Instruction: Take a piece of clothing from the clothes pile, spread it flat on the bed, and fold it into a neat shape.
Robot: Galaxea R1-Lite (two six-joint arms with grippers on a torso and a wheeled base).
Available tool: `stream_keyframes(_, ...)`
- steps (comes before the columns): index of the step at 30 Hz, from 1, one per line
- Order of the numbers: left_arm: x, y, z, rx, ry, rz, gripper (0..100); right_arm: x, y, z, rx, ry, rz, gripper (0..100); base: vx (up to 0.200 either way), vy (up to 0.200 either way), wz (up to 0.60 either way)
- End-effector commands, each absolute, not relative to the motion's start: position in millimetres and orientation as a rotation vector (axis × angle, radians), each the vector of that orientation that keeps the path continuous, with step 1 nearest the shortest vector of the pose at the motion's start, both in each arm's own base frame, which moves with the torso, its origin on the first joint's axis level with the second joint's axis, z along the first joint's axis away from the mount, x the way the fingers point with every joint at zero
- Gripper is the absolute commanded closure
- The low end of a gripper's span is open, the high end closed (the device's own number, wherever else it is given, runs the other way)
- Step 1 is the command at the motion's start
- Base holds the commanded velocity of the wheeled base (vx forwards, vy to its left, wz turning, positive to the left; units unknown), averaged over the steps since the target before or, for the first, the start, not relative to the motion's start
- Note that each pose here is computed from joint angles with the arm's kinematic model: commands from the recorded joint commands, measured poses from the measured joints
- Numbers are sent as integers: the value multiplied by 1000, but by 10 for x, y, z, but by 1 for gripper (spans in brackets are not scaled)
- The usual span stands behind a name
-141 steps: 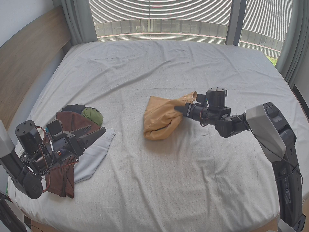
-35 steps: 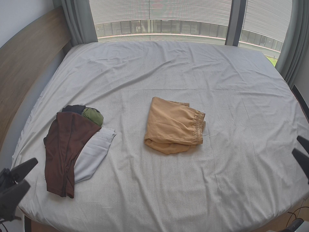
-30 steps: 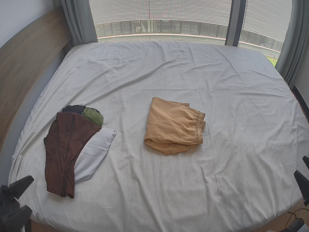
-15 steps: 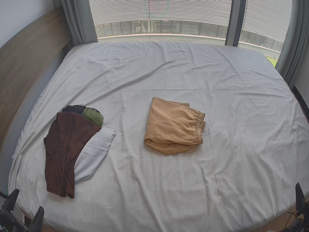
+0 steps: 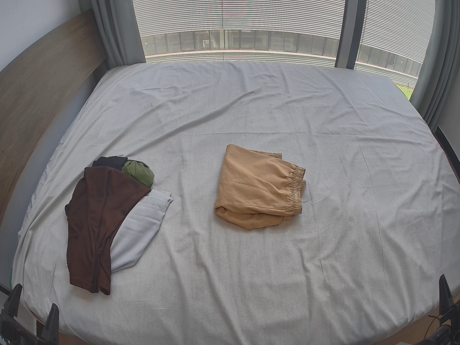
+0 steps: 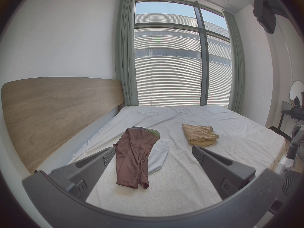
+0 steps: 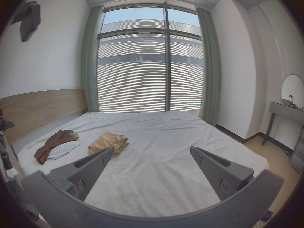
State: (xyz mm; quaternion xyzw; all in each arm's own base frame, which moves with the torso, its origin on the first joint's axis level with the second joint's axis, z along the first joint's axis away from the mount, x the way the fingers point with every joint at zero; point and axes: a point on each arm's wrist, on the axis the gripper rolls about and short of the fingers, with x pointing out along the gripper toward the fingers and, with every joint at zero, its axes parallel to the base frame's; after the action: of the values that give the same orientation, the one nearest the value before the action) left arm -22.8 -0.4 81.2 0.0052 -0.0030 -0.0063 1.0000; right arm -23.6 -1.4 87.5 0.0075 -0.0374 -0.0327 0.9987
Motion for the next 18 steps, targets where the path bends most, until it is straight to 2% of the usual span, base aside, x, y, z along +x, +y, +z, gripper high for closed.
stream_keyframes(1, -227, -2, 755, 15, 6, -9, 0, -231, -11, 824, 28, -68, -57, 0, 0, 0, 0)
stream_keyframes(3, -227, -2, 755, 15, 6, -8, 0, -231, 0, 827, 34, -71, -8, 0, 0, 0, 0)
stream_keyframes(6, -227, -2, 755, 15, 6, -8, 0, -231, -8, 827, 40, -71, -43, 0, 0, 0, 0)
stream_keyframes(9, -227, -2, 755, 15, 6, -8, 0, -233, -37, 821, 18, -65, -173, 0, 0, 0, 0)
stream_keyframes(11, -227, -2, 755, 15, 6, -8, 0, -232, -28, 821, -24, -63, -134, 0, 0, 0, 0)
stream_keyframes(12, -227, -2, 755, 12, 6, -8, 0, -230, -5, 815, -73, -57, -33, 0, 0, 0, 0)
stream_keyframes(13, -227, -2, 755, 11, 6, -9, 0, -229, -1, 807, -49, -50, -12, 0, 0, 0, 0)
stream_keyframes(14, -227, -2, 755, 11, 6, -9, 0, -229, -1, 800, -37, -44, -12, 0, 0, 0, 0)
stream_keyframes(15, -227, -2, 755, 9, 6, -8, 0, -232, -3, 739, 37, 23, -19, 0, 0, 0, 0)
stream_keyframes(18, -227, -2, 755, 9, 6, -8, 0, -228, -2, 752, -20, 8, -14, 0, 0, 0, 0)
